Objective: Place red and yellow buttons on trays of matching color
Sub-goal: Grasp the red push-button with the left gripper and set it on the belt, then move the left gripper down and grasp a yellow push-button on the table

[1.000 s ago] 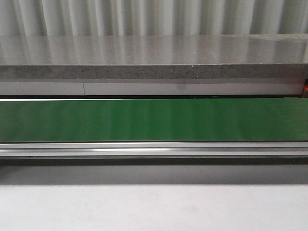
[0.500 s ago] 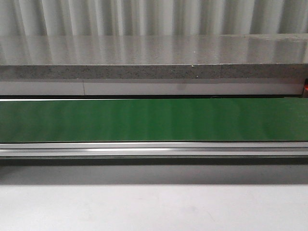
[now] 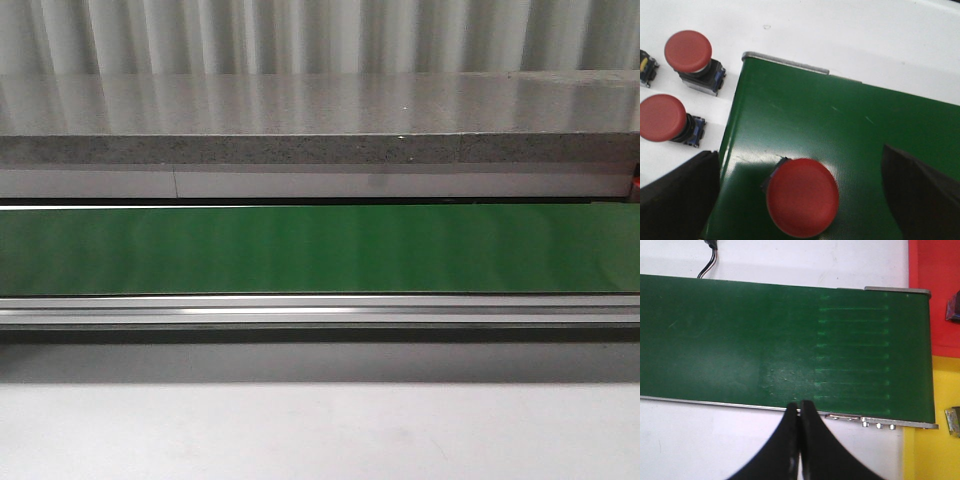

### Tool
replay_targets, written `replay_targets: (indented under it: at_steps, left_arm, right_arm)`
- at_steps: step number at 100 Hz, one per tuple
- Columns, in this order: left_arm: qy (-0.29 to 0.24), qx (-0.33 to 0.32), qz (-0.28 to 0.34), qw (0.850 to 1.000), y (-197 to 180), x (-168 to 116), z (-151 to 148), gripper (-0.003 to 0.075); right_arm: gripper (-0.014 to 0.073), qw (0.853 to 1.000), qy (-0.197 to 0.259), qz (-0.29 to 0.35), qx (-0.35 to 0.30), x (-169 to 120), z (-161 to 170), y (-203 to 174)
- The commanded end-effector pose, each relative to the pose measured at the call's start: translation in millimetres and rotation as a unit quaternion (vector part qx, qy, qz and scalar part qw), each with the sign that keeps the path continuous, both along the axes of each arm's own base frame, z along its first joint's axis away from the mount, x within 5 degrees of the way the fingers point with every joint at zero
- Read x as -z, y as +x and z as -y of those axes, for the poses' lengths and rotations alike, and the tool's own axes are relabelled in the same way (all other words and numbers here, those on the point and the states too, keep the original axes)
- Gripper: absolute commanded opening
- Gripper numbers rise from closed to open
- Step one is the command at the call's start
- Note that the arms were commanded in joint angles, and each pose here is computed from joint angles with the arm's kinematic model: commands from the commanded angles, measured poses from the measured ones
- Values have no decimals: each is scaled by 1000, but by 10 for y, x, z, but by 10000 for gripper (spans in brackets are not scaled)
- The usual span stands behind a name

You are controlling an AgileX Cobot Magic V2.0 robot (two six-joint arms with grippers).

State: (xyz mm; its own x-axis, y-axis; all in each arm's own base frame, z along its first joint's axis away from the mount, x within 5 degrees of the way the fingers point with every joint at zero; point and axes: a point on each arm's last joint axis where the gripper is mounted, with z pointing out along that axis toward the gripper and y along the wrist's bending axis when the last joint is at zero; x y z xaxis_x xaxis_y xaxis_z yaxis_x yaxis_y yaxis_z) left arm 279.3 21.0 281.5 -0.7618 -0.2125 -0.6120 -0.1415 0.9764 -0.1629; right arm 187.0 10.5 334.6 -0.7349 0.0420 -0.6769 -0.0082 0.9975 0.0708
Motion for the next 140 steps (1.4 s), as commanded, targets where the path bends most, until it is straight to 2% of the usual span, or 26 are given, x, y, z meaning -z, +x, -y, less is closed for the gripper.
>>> replay_targets:
  at_steps: [1, 21, 37, 56, 80, 140]
  left_arm:
    - [2, -1, 72, 997, -24, -315, 24, 650]
    - [10, -29, 100, 995, -139, -463, -114, 649]
    - [4, -102, 99, 990, -227, -469, -436, 649]
    - [0, -183, 63, 981, -412, -250, -797, 649]
    - [8, -266, 51, 963, -620, 53, -1155, 649]
    - [-7, -284, -9, 959, -338, 588, -1434, 649]
  right_arm:
    - [-67, 999, -2, 43, -3, -137, -1, 0]
    - [-67, 999, -2, 43, -3, -137, -1, 0]
    - [-67, 999, -2, 43, -3, -137, -1, 0]
    - [-67, 999, -2, 43, -3, -137, -1, 0]
    - [-67, 999, -2, 43, -3, -137, -1, 0]
    - [-67, 999, -2, 43, -3, -137, -1, 0]
